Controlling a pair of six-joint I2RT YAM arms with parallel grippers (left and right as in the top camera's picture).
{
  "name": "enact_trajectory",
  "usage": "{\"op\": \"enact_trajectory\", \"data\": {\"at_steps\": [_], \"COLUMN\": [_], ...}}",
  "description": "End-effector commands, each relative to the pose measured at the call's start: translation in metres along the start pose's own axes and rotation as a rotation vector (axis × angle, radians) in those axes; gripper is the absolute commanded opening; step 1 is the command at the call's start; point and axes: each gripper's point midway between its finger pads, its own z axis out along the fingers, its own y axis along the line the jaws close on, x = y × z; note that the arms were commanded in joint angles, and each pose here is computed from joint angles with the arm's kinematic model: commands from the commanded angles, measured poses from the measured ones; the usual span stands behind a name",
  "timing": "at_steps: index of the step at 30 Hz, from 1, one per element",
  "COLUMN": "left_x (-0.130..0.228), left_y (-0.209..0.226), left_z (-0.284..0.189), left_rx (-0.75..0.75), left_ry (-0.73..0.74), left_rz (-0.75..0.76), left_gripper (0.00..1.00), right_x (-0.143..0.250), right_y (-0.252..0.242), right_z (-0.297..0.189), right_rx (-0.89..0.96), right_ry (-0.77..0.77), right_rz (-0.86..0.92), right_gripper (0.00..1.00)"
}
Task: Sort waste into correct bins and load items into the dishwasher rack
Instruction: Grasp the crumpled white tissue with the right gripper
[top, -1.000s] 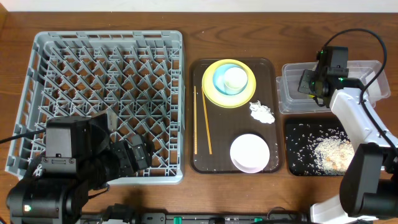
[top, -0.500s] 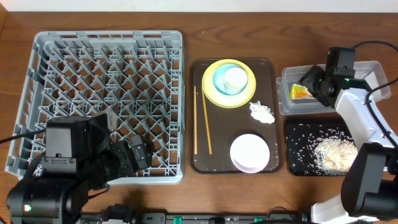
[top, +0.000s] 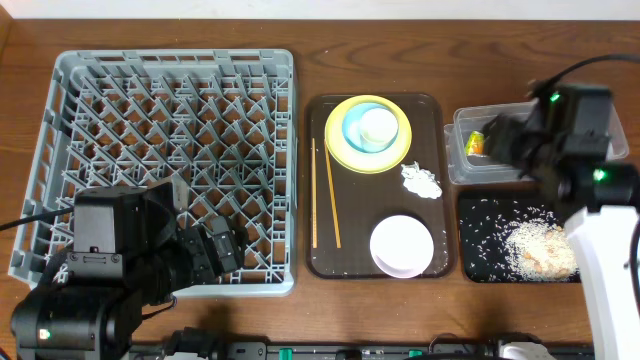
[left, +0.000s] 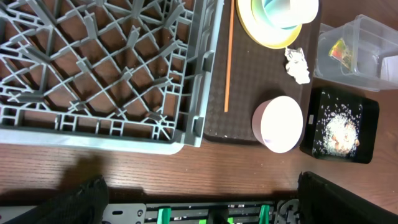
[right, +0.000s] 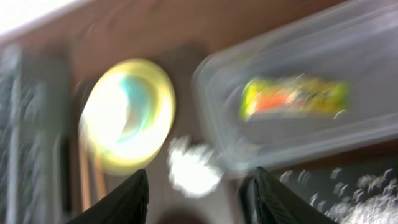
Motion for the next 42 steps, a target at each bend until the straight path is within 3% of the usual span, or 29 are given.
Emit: {"op": "enact_trajectory", "data": {"at_steps": [1, 5, 8, 12, 21, 26, 28, 31, 32, 37, 42], "left_x": [-0.001, -0.001, -0.001, -0.001, -0.001, -0.001, -0.001, -0.001, -0.001, -0.001, -0.001], "left_y": [0.001, 0.001, 0.001, 0.001, 0.001, 0.001, 0.001, 0.001, 0.001, 0.001, 0.001], "left_z": [0.000, 0.000, 0.000, 0.000, 0.000, 0.000, 0.000, 0.000, 0.000, 0.000, 0.000], "left_rx": [-0.009, -0.009, -0.009, -0.009, -0.009, -0.009, -0.009, -0.009, -0.009, -0.009, -0.009], "left_ry": [-0.006, -0.006, -0.006, -0.006, -0.006, -0.006, -0.006, -0.006, -0.006, -0.006, -0.006], "left_rz": [-0.002, -0.002, -0.002, -0.002, -0.002, -0.003, -0.002, -0.002, -0.002, -0.002, -0.002], "left_gripper": [0.98, 0.98, 0.98, 0.98, 0.98, 0.98, 0.98, 0.98, 0.98, 0.98, 0.98], "right_x": [0.043, 0.092, 0.106, 0.113, 0.132, 0.152, 0.156, 0.155, 0.152, 0.109, 0.030], "right_y": [0.036, 0.047, 0.031, 0.026, 0.012, 0.007, 0.005, 0.006, 0.009, 0.037, 0.060], "right_z": [0.004, 0.024, 0.049, 0.080, 0.155, 0.178, 0.182, 0.180, 0.176, 0.126, 0.058], "right_rx": [-0.077, 0.005, 0.201, 0.295, 0.350, 0.341, 0.345, 0.344, 0.340, 0.304, 0.250], "right_ry": [0.139, 0.266, 0.260, 0.266, 0.348, 0.415, 0.428, 0.429, 0.428, 0.378, 0.135], "right_rz": [-0.155, -0.282, -0.382, -0.448, -0.545, -0.545, -0.547, -0.546, -0.545, -0.533, -0.437], "right_gripper": [0.52, 0.52, 0.56, 0.63, 0.69, 0.67, 0.59, 0.12, 0.04, 0.01, 0.01]}}
